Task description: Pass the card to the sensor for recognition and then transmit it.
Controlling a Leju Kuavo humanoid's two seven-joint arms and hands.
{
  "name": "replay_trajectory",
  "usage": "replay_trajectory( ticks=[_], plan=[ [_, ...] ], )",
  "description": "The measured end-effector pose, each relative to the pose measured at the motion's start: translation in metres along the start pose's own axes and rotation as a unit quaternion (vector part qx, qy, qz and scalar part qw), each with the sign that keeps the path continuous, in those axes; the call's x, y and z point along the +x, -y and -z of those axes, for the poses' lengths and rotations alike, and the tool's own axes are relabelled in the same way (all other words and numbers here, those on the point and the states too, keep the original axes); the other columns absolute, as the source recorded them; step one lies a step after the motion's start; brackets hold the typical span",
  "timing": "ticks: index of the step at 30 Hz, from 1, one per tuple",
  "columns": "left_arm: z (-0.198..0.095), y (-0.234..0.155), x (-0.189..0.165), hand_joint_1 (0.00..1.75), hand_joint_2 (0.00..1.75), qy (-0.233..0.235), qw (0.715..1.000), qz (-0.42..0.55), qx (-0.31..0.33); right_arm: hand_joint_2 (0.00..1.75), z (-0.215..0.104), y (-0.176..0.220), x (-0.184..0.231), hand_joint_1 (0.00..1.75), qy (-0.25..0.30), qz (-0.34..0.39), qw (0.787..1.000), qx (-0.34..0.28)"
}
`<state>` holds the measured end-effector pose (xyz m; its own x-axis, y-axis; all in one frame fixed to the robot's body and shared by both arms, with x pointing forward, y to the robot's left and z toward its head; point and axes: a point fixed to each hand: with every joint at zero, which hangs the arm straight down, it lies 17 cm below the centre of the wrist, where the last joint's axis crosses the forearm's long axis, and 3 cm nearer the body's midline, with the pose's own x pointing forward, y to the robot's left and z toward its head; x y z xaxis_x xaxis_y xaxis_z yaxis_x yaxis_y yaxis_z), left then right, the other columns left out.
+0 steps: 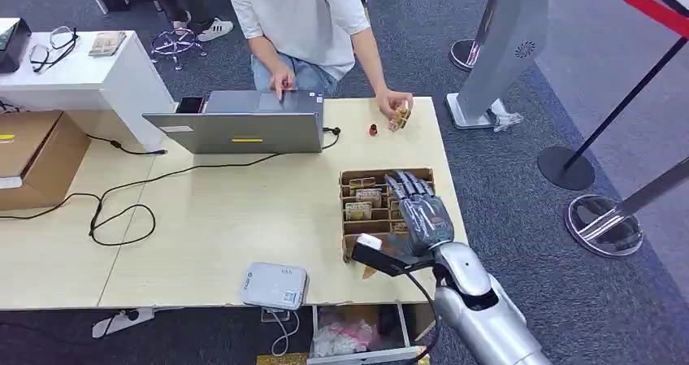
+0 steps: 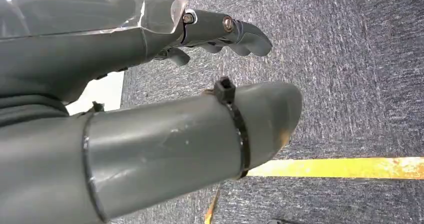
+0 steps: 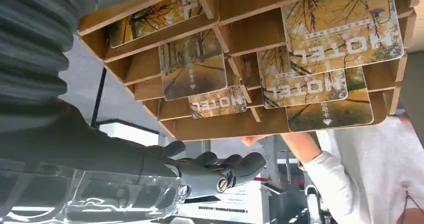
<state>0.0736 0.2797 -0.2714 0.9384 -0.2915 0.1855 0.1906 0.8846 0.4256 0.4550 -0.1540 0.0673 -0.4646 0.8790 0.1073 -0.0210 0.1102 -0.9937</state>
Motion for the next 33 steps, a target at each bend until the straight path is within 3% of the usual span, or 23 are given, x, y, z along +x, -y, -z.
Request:
replay_trajectory(
  ticks=[5,6,7,8,9,13,17,23,24,33],
  plan=[
    [0.000,0.000,0.001,0.00,0.00,0.002,1.000,0.000,0.000,1.75,0.004,0.005,-0.003,0.33,0.001,-0.004,1.000,-0.003],
    [0.000,0.000,0.001,0.00,0.00,0.003,1.000,0.000,0.001,1.75,0.005,0.006,-0.004,0.52,0.001,-0.005,1.000,-0.004],
    [0.000,0.000,0.001,0.00,0.00,0.004,1.000,0.000,0.001,1.75,0.006,0.007,-0.006,0.52,0.001,-0.005,1.000,-0.005],
    [0.000,0.000,0.001,0.00,0.00,0.004,1.000,-0.001,0.001,1.75,0.007,0.008,-0.007,0.86,0.001,-0.006,1.000,-0.005],
    [0.000,0.000,0.001,0.00,0.00,0.003,1.000,-0.002,0.001,1.75,0.008,0.009,-0.009,0.98,0.001,-0.007,1.000,-0.006],
    [0.000,0.000,0.001,0.00,0.00,0.003,1.000,-0.004,0.001,1.75,0.008,0.010,-0.015,0.86,0.000,-0.012,1.000,-0.005],
    [0.000,0.000,0.001,0.00,0.00,0.002,1.000,-0.004,0.001,1.75,0.006,0.008,-0.020,0.89,-0.001,-0.017,1.000,-0.001],
    [0.000,0.000,0.001,0.00,0.00,0.004,1.000,-0.004,0.001,1.75,0.000,0.004,-0.029,0.80,-0.003,-0.031,0.999,0.007],
    [0.000,0.000,0.001,0.00,0.00,0.004,1.000,-0.004,0.000,1.75,-0.002,0.003,-0.031,0.70,-0.004,-0.033,0.999,0.009],
    [0.000,0.000,0.002,0.00,0.00,0.008,1.000,0.000,-0.001,1.75,-0.015,-0.002,-0.036,0.80,-0.005,-0.045,0.999,0.015]
  ],
)
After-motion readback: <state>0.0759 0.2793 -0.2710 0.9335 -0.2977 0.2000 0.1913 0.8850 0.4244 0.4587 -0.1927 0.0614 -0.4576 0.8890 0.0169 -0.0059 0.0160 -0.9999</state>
